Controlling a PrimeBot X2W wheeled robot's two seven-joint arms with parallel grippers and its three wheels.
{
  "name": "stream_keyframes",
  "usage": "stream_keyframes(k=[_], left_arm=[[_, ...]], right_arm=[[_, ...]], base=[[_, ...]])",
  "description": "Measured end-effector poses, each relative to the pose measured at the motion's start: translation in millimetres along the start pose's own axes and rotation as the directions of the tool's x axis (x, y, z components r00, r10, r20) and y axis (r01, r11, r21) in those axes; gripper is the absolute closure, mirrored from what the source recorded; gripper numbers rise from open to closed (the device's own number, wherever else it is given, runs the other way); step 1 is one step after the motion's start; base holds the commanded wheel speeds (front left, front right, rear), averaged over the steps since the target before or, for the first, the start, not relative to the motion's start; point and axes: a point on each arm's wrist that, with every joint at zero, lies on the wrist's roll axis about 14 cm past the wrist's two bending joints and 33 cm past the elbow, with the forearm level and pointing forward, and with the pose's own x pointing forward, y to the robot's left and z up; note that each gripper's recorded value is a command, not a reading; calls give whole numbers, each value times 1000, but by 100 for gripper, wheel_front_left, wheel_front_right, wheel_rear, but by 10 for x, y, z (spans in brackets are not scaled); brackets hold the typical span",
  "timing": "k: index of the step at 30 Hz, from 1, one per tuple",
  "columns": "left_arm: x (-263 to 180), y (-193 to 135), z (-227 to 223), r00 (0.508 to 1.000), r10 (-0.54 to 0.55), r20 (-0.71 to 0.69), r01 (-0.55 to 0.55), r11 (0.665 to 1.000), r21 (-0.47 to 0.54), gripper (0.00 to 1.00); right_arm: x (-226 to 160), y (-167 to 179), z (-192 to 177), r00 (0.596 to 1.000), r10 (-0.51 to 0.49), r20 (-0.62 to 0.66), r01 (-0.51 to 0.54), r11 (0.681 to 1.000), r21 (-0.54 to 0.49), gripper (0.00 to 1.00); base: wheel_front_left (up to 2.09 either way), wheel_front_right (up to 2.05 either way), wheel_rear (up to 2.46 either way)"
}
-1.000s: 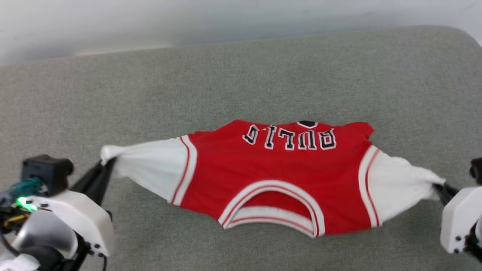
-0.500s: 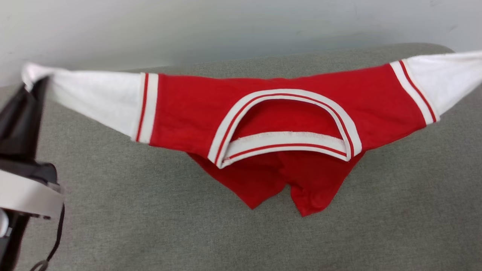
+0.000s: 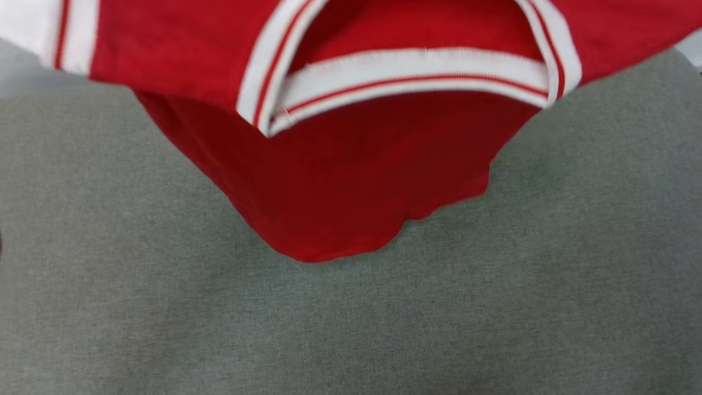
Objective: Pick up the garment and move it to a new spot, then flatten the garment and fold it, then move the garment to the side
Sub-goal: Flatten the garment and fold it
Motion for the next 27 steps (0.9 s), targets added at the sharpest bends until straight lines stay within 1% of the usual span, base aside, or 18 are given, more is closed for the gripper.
stream_keyframes(k=[3, 7, 12, 16, 17, 22, 25, 27], left_arm=[[186, 66, -53, 1000, -6, 20, 6, 1000, 6, 100], [463, 197, -229, 1000, 4, 29, -4, 1000, -4, 100], [862, 364, -482, 998, 31, 57, -29, 999, -22, 100], [1165, 448, -787, 997, 38, 60, -39, 999, 16, 100], [1233, 458, -861, 997, 39, 62, -41, 999, 30, 100], [1527, 538, -1166, 994, 71, 82, -72, 997, 17, 100], [1633, 551, -1437, 995, 79, 57, -80, 997, 19, 100], [1674, 594, -1575, 995, 89, 47, -91, 995, 48, 100]], right_arm=[[193, 36, 53, 1000, 13, 21, -13, 1000, -21, 100], [497, 52, 127, 997, 18, 73, -15, 999, -39, 100], [953, 73, 87, 993, 20, 118, -12, 998, -68, 100], [1311, 47, 43, 986, 2, 168, 10, 998, -66, 100], [1400, 40, 19, 984, -5, 178, 18, 997, -71, 100], [1831, 97, -185, 979, -19, 202, 34, 997, -68, 100], [2058, 143, -409, 984, -26, 179, 37, 998, -55, 100], [2180, 209, -561, 986, -20, 163, 29, 998, -49, 100]], base=[[0, 0, 0], [0, 0, 0], [0, 0, 0], [0, 0, 0], [0, 0, 0], [0, 0, 0], [0, 0, 0], [0, 0, 0]])
